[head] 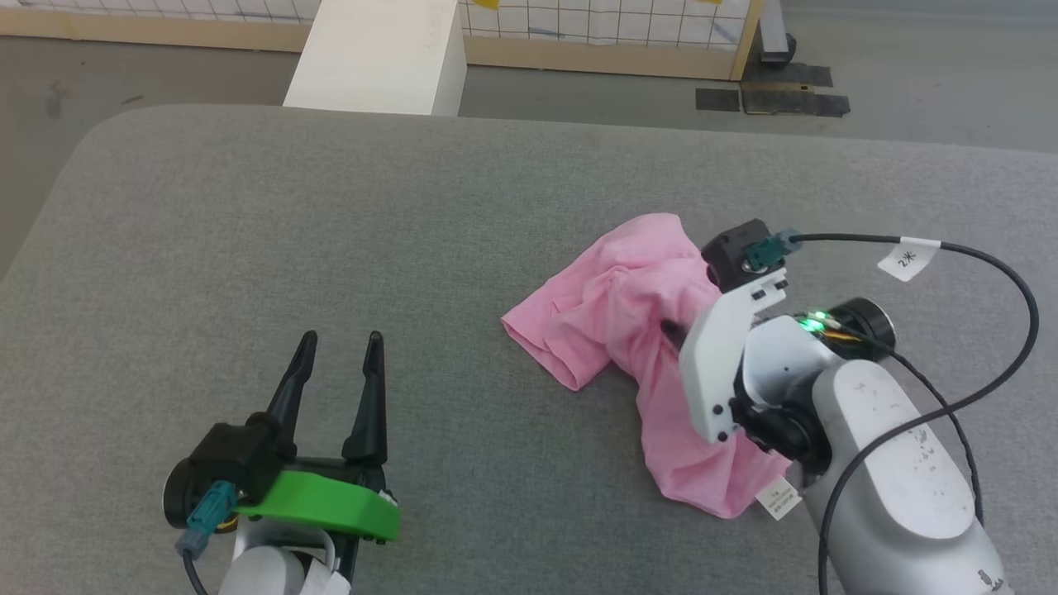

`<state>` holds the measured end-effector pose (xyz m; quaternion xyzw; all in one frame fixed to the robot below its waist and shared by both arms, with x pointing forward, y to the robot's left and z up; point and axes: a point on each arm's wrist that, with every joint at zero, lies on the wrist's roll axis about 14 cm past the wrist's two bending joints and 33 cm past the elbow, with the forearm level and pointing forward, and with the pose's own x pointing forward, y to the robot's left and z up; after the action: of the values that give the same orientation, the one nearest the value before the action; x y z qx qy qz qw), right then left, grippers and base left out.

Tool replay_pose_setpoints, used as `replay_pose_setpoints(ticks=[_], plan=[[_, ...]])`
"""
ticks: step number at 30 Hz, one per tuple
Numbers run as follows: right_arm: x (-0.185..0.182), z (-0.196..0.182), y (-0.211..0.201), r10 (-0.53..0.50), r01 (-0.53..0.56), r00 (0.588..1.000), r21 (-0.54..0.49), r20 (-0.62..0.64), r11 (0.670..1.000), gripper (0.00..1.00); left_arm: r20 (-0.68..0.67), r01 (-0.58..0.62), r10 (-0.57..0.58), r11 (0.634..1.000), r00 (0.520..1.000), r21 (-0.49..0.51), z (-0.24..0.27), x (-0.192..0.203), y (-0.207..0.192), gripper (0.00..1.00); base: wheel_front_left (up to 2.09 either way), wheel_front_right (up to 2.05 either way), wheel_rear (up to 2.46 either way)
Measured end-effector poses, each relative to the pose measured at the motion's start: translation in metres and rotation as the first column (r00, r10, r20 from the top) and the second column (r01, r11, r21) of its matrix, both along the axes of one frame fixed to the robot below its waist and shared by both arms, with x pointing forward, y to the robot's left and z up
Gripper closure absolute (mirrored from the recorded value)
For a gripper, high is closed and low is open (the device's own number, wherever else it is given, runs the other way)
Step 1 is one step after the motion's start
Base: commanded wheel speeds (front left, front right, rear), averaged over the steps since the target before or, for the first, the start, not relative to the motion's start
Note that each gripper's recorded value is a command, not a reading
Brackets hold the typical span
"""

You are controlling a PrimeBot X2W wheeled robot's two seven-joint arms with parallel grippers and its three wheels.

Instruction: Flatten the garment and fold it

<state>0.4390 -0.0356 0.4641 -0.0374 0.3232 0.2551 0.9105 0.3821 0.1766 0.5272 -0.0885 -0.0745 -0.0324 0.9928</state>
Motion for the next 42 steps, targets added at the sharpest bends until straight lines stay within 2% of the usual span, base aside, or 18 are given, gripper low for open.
replay_pose_setpoints(ticks=[4,8,13,15,17,19,21,23,25,28,30,33,34,35,36,39,42], plan=[[-0.002,0.036,0.029,0.069,-0.079,0.992,0.101,0.102,0.992,1.00,0.006,-0.003,0.003,1.000,1.000,0.000,0.002,0.000,0.001,0.00,0.00,0.00,0.00],[0.000,0.107,0.061,0.122,-0.196,0.944,0.223,0.308,0.955,1.00,0.017,0.016,-0.016,1.000,1.000,-0.002,0.005,0.003,-0.005,0.00,0.00,0.00,0.00],[-0.003,0.204,0.070,0.051,-0.312,0.825,0.378,0.563,0.872,1.00,0.031,0.036,-0.036,0.999,0.999,-0.003,0.010,0.004,-0.012,0.00,0.00,0.00,0.00],[-0.004,0.223,0.066,0.012,-0.327,0.799,0.417,0.601,0.848,1.00,0.037,0.041,-0.040,0.999,0.999,-0.004,0.012,0.004,-0.013,0.00,0.00,0.00,0.00],[0.001,0.230,0.052,-0.042,-0.295,0.790,0.439,0.612,0.849,1.00,0.042,0.044,-0.044,0.999,0.998,-0.003,0.014,0.003,-0.015,0.00,0.00,0.00,0.00],[0.010,0.217,0.035,-0.081,-0.221,0.802,0.421,0.591,0.879,1.00,0.047,0.045,-0.044,0.999,0.998,-0.003,0.015,0.002,-0.015,0.00,0.00,0.00,0.00],[0.018,0.184,0.013,-0.111,-0.116,0.839,0.375,0.532,0.920,1.00,0.050,0.045,-0.045,0.999,0.998,-0.003,0.016,0.002,-0.015,0.00,0.00,0.00,0.00],[0.021,0.134,-0.018,-0.143,0.015,0.889,0.286,0.435,0.958,1.00,0.052,0.044,-0.044,0.999,0.998,-0.003,0.017,0.002,-0.015,0.00,0.00,0.00,0.00],[0.016,0.086,-0.052,-0.193,0.133,0.923,0.196,0.332,0.972,1.00,0.054,0.043,-0.043,0.999,0.998,-0.003,0.018,0.001,-0.014,0.00,0.00,0.00,0.00],[-0.002,0.028,-0.105,-0.283,0.279,0.936,0.047,0.209,0.959,1.00,0.054,0.044,-0.044,0.999,0.998,-0.002,0.018,0.002,-0.015,0.00,0.00,0.00,0.00],[-0.016,0.003,-0.138,-0.352,0.361,0.922,-0.030,0.158,0.932,1.00,0.053,0.046,-0.046,0.999,0.998,-0.002,0.017,0.002,-0.016,0.00,0.00,0.00,0.00],[-0.033,-0.019,-0.166,-0.427,0.436,0.897,-0.083,0.113,0.896,1.00,0.052,0.050,-0.050,0.999,0.997,-0.003,0.017,0.003,-0.017,0.00,0.00,0.00,0.00],[-0.037,-0.023,-0.172,-0.448,0.457,0.888,-0.090,0.106,0.885,0.90,0.051,0.052,-0.052,0.999,0.997,-0.003,0.016,0.003,-0.017,0.00,0.00,0.00,0.00],[-0.040,-0.026,-0.176,-0.462,0.471,0.881,-0.092,0.105,0.877,0.32,0.050,0.054,-0.054,0.999,0.997,-0.003,0.016,0.003,-0.018,0.00,0.00,0.00,0.00],[-0.043,-0.028,-0.180,-0.481,0.490,0.870,-0.086,0.107,0.868,0.00,0.048,0.056,-0.056,0.998,0.997,-0.003,0.016,0.004,-0.019,0.00,0.00,0.00,0.00],[-0.045,-0.022,-0.187,-0.532,0.539,0.834,-0.015,0.149,0.842,0.00,0.049,0.059,-0.059,0.998,0.997,-0.003,0.016,0.004,-0.020,0.00,0.00,0.00,0.00],[-0.042,0.002,-0.191,-0.556,0.556,0.788,0.081,0.263,0.827,0.00,0.053,0.063,-0.063,0.998,0.997,-0.003,0.017,0.003,-0.021,0.00,0.00,0.00,0.00]])
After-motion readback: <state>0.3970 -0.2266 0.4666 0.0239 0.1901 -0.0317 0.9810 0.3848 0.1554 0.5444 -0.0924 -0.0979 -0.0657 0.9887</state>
